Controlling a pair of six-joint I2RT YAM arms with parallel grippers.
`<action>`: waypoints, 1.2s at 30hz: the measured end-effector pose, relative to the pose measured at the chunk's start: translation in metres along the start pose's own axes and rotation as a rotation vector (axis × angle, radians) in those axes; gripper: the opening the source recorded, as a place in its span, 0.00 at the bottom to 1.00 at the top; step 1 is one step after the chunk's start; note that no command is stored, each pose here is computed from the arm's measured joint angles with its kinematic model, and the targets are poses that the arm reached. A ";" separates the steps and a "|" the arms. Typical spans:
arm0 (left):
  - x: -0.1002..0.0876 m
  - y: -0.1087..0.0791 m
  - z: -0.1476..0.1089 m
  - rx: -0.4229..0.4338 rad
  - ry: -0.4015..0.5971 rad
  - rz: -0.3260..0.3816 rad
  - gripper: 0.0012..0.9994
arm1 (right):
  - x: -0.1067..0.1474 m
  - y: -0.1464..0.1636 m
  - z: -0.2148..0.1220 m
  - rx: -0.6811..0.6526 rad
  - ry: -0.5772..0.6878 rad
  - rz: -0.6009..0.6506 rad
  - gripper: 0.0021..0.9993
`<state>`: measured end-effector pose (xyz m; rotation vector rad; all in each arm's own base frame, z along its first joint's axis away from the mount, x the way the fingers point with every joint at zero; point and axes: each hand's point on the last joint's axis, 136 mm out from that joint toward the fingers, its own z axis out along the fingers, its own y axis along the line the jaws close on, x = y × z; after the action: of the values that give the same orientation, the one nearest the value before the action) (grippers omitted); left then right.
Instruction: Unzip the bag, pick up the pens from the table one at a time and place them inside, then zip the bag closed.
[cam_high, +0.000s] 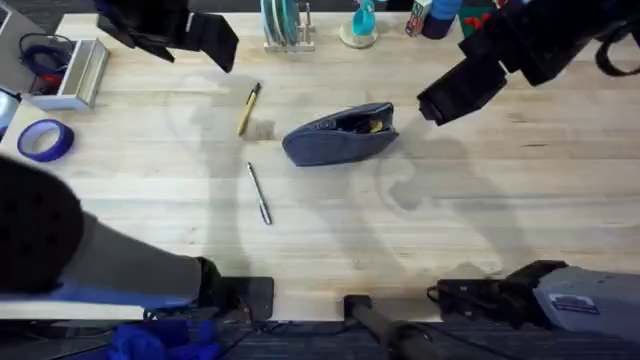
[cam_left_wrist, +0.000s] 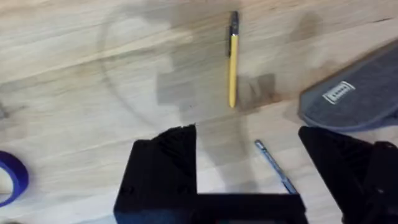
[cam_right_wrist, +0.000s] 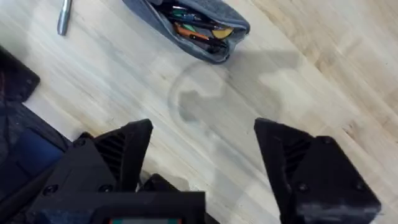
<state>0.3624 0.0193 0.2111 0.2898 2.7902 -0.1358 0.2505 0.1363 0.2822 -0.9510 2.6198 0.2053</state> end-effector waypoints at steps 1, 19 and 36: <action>-0.001 0.001 0.006 -0.005 0.010 0.005 1.00 | 0.000 0.000 0.000 0.000 0.000 0.000 1.00; -0.017 0.008 0.098 -0.029 0.133 0.045 1.00 | 0.000 0.000 0.000 0.000 0.000 0.000 1.00; -0.002 -0.001 0.158 -0.012 0.265 0.046 1.00 | 0.004 0.001 0.000 -0.005 0.018 0.002 1.00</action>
<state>0.4143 -0.0017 0.0635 0.3943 3.0419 -0.0740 0.2466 0.1345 0.2806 -0.9559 2.6379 0.2042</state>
